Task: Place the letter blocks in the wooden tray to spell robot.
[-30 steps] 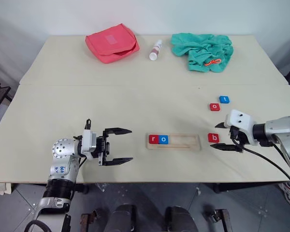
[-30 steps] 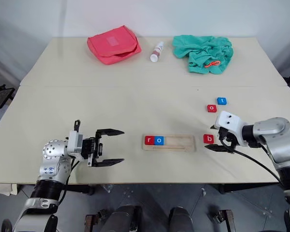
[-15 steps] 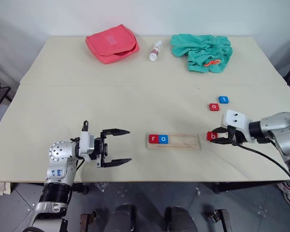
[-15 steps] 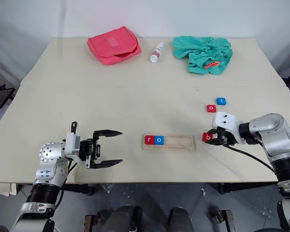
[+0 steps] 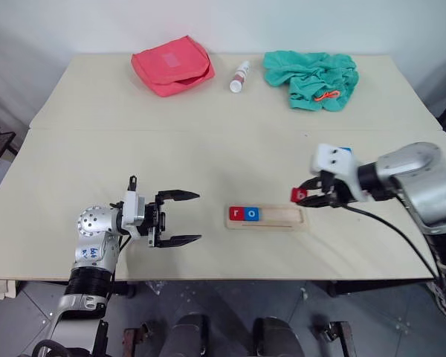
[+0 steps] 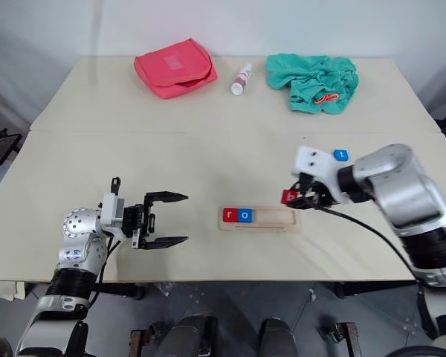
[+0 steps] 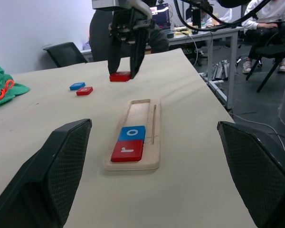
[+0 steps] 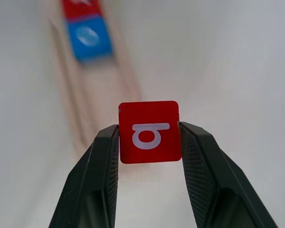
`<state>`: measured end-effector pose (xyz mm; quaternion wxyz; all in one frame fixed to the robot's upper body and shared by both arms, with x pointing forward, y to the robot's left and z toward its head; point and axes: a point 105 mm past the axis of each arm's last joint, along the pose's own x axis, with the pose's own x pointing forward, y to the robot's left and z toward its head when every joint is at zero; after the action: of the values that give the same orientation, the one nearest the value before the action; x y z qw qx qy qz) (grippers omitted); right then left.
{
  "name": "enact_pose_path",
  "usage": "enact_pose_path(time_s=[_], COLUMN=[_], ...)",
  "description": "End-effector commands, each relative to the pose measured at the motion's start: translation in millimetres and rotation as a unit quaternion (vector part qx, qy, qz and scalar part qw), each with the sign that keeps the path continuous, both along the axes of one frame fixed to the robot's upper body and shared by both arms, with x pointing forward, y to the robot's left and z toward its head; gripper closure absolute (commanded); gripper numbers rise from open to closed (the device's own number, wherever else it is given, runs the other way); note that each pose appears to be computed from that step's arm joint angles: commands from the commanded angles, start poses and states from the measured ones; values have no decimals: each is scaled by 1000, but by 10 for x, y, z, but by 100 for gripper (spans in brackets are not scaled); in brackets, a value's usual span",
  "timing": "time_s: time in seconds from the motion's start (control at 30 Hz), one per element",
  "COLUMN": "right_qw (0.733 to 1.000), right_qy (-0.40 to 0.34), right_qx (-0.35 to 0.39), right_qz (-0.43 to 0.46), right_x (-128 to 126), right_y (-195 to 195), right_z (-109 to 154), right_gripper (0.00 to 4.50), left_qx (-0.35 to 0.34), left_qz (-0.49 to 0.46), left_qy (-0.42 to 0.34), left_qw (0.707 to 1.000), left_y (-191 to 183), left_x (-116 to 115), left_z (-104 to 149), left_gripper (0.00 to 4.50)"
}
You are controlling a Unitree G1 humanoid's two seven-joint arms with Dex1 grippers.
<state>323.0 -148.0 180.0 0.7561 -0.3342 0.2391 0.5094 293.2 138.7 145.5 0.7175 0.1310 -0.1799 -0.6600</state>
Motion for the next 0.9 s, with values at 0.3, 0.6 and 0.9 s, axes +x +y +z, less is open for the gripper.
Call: enact_pose_path(time_s=[0.3, 0.6, 0.9], right_qw=[999, 998, 998], right_qy=[0, 8, 7], right_qx=[-26, -28, -32], right_qz=[38, 56, 55], right_x=[58, 22, 1], right_y=[315, 393, 391], right_z=[-105, -161, -135], right_gripper=[304, 304, 30], left_qx=[-11, -12, -15], left_qz=[10, 16, 19], left_qy=[-21, -21, -24], left_qw=[1000, 1000, 999], left_y=[51, 42, 27], left_x=[-33, -49, -21], left_z=[62, 50, 62], left_gripper=[0, 0, 0])
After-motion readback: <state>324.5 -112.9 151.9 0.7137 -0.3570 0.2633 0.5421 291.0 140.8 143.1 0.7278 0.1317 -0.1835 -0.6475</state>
